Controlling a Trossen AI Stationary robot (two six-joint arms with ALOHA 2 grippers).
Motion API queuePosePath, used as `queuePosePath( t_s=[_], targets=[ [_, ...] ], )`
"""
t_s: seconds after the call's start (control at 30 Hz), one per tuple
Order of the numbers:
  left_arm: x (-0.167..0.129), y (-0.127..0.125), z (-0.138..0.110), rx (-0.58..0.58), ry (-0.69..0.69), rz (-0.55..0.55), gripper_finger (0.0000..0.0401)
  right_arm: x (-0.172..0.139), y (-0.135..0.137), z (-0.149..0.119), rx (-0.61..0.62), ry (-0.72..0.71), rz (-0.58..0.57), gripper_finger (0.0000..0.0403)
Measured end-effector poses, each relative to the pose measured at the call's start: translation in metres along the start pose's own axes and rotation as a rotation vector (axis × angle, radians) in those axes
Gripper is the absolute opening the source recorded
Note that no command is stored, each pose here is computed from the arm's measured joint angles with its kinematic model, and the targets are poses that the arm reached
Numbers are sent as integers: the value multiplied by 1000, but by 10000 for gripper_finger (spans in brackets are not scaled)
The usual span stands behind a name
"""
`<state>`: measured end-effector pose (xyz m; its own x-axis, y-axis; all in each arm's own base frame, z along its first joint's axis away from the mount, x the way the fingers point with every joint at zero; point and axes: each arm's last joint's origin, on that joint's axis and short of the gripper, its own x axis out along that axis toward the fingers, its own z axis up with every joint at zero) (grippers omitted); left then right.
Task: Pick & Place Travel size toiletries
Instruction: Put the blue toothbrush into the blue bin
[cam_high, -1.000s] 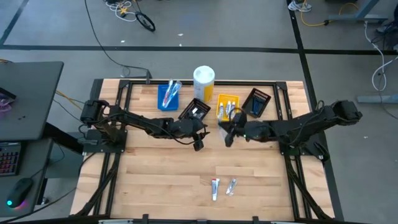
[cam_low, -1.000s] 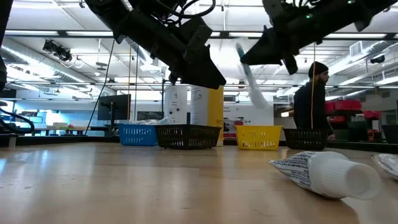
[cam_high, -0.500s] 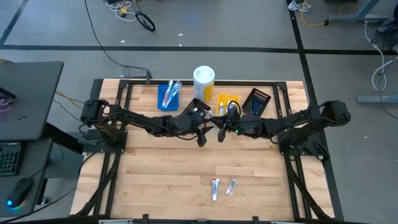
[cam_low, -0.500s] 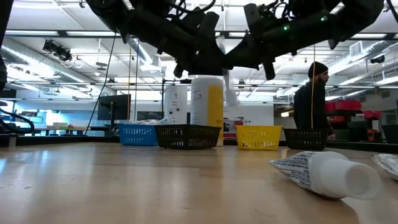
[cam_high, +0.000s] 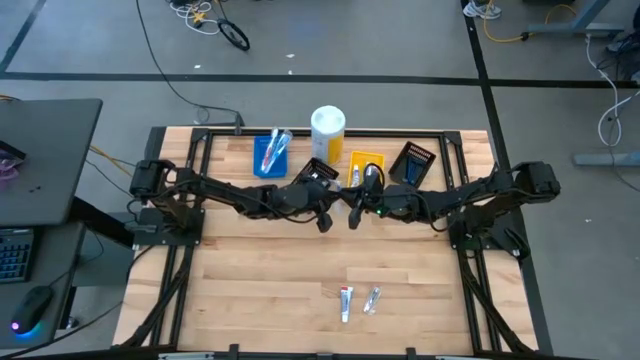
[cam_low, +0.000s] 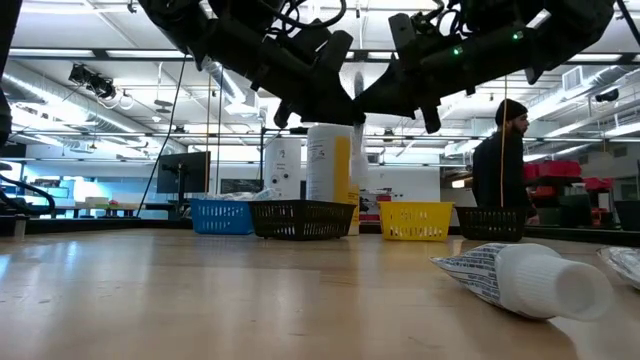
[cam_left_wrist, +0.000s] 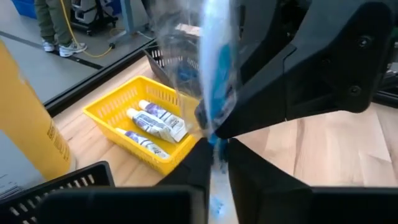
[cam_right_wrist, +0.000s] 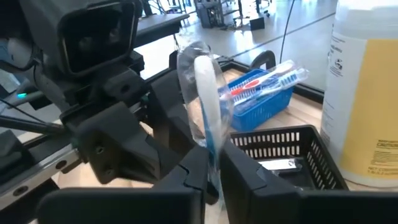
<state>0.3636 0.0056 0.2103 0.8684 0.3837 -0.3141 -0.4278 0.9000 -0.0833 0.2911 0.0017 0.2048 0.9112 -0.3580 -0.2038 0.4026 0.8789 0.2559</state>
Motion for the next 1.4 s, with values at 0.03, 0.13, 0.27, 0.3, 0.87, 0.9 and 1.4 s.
queuePosePath(
  t_s=[0.03, 0.13, 0.27, 0.3, 0.87, 0.9, 1.4],
  targets=[
    [0, 1, 0, 0, 1, 1, 32, 0, 0, 0, -1, 2, -3, 41],
    [1, 2, -1, 10, 17, 3, 21, 0, -1, -2, -8, 24, -9, 58],
    [1, 6, -8, 40, 79, 57, 22, 1, -7, -9, -39, 102, -42, 67],
    [1, 7, -10, 49, 92, 79, 25, 1, -9, -10, -43, 114, -51, 68],
    [-76, 78, 55, 1, 150, 273, 25, 2, -13, -13, -29, 178, -25, 71],
    [-75, 87, 54, 0, 171, 311, 25, 2, -13, -14, -29, 178, -25, 71],
    [-49, 177, 19, -142, 475, 550, 27, 2, -12, -13, -27, 174, -22, 72]
  ],
)
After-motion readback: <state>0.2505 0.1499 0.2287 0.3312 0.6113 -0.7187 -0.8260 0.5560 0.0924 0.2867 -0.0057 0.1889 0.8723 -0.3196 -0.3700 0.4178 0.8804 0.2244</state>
